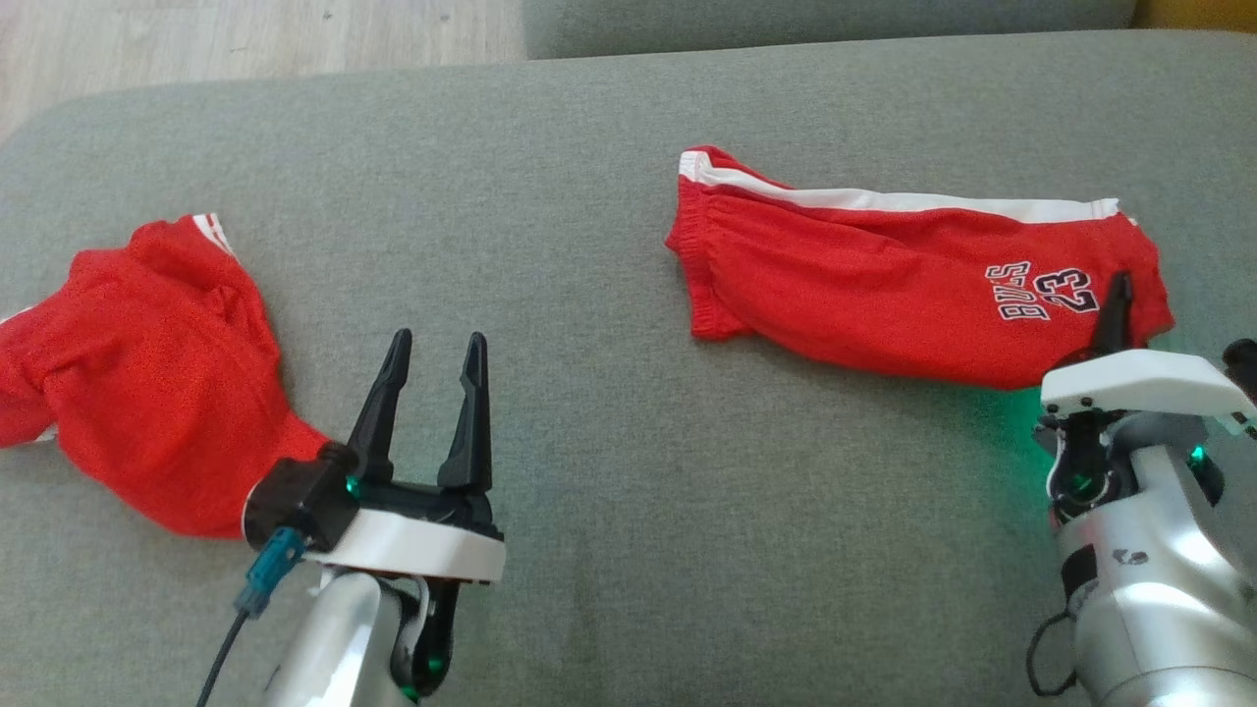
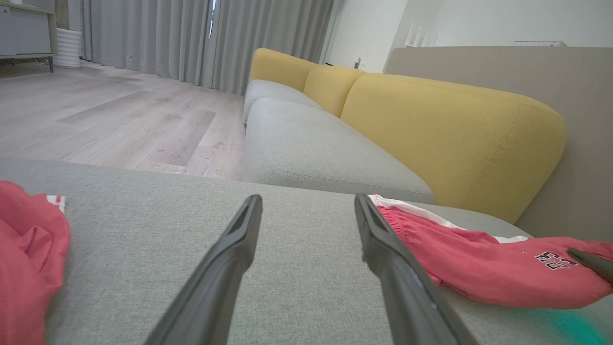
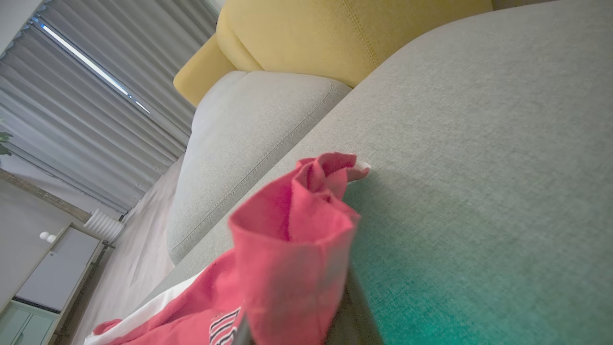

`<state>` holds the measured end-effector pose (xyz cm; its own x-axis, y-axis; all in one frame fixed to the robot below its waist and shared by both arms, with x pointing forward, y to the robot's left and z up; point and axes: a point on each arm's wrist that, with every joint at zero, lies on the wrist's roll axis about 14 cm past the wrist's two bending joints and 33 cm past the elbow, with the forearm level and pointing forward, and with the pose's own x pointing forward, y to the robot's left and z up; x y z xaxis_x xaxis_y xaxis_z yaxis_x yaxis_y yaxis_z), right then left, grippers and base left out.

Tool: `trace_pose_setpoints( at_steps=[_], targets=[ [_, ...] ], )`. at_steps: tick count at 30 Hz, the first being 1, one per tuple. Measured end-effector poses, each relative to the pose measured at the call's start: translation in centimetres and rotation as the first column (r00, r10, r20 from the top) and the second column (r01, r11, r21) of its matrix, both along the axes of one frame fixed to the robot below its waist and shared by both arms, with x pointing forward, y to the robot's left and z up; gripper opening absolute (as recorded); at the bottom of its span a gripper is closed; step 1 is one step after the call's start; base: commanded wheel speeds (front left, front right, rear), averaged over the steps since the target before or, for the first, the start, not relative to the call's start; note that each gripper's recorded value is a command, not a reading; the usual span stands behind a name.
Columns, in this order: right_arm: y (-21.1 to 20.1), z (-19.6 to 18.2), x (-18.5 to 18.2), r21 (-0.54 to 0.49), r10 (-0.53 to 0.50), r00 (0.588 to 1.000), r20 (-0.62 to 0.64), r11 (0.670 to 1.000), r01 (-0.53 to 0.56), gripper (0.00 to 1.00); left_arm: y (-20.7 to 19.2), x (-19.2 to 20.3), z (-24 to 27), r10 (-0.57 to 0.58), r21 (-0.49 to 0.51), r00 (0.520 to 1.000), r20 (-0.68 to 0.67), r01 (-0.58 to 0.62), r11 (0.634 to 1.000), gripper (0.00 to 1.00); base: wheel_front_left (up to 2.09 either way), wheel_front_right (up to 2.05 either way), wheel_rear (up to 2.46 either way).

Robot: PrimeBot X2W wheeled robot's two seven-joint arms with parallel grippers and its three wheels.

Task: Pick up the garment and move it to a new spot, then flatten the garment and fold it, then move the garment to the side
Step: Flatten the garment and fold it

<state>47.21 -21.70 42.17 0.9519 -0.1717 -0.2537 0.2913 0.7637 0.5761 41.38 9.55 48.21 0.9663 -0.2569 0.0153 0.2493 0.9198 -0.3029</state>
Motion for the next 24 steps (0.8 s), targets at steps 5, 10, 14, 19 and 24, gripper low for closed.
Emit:
trace_pose_setpoints(
  at_steps=[5, 10, 14, 19, 24],
  targets=[
    [0.3, 0.7, 0.6, 0.0, 0.006, 1.0, 0.03, 1.0, -0.006, 0.0, 0.5, -0.1, -0.1, 0.012, 0.002, 1.0, -0.002, -0.012, 1.0, 1.0, 0.0, 0.0, 0.0],
    [0.8, 0.7, 1.0, -0.008, 0.019, 0.999, 0.032, 1.0, -0.018, 0.0, 1.2, -0.3, -0.1, 0.031, 0.006, 1.0, -0.004, -0.031, 0.999, 1.0, 0.0, 0.0, 0.0],
    [1.4, 0.8, 1.3, -0.023, 0.039, 0.999, 0.032, 0.999, -0.038, 0.0, 1.7, -0.6, -0.1, 0.045, 0.009, 0.999, -0.005, -0.045, 0.999, 1.0, 0.0, 0.0, 0.0],
    [3.9, 1.7, 2.1, -0.046, 0.122, 0.991, 0.056, 0.992, -0.119, 0.0, 2.3, -0.8, 0.1, 0.062, 0.011, 0.998, -0.001, -0.062, 0.998, 1.0, 0.0, 0.0, 0.0],
    [8.2, 2.8, 2.7, -0.062, 0.255, 0.963, 0.09, 0.966, -0.25, 0.0, 2.9, -1.1, 0.3, 0.082, 0.006, 0.997, 0.001, -0.082, 0.997, 1.0, 0.0, 0.0, 0.0]
  ],
)
